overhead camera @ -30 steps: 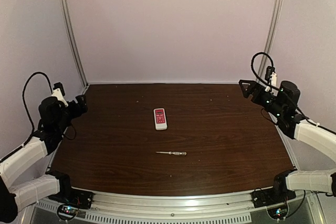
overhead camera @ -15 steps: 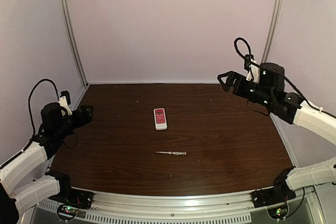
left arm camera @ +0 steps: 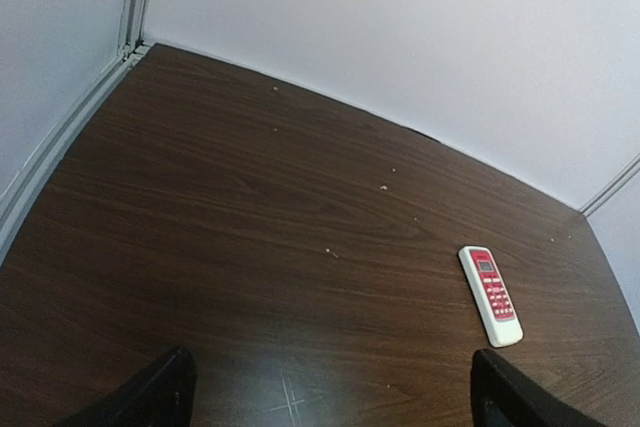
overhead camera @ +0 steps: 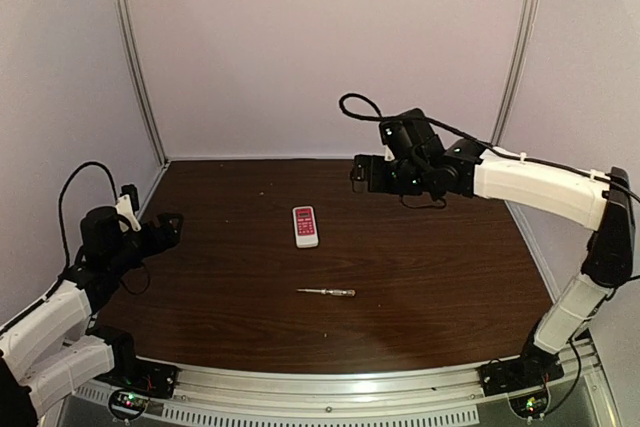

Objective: Unload the batteries from the remote control

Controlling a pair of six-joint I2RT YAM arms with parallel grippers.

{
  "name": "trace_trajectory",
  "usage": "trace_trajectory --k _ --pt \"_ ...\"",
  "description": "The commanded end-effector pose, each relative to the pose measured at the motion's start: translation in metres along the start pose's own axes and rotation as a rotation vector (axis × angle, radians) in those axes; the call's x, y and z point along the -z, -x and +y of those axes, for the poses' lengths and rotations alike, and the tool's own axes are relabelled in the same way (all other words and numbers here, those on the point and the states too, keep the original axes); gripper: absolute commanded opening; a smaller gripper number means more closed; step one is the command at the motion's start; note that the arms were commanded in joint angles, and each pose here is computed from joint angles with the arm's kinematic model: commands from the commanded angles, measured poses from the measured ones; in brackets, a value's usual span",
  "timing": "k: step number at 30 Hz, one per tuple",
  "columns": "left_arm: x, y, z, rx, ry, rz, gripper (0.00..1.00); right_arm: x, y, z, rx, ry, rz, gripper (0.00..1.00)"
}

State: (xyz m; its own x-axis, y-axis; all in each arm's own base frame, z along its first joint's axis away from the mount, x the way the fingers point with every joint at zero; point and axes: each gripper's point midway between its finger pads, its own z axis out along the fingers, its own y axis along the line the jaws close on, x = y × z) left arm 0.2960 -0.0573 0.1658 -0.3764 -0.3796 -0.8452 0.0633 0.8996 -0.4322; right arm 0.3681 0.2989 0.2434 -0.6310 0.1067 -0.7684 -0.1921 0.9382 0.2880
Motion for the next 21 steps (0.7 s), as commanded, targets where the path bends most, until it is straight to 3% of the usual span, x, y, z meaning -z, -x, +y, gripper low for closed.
trace_trajectory --k 1,9,21 --pt "0.004 -0.011 0.004 0.002 0.011 0.019 0.98 -0.025 -0.027 0.012 0.088 -0.074 0.089 1.0" --pt "0.007 -0.018 0.013 -0.007 0.047 0.026 0.98 -0.094 -0.068 0.055 0.174 -0.099 0.195 1.0" --pt "0.01 -0.023 0.029 -0.008 0.117 0.014 0.98 -0.155 -0.119 0.073 0.154 -0.104 0.272 1.0"
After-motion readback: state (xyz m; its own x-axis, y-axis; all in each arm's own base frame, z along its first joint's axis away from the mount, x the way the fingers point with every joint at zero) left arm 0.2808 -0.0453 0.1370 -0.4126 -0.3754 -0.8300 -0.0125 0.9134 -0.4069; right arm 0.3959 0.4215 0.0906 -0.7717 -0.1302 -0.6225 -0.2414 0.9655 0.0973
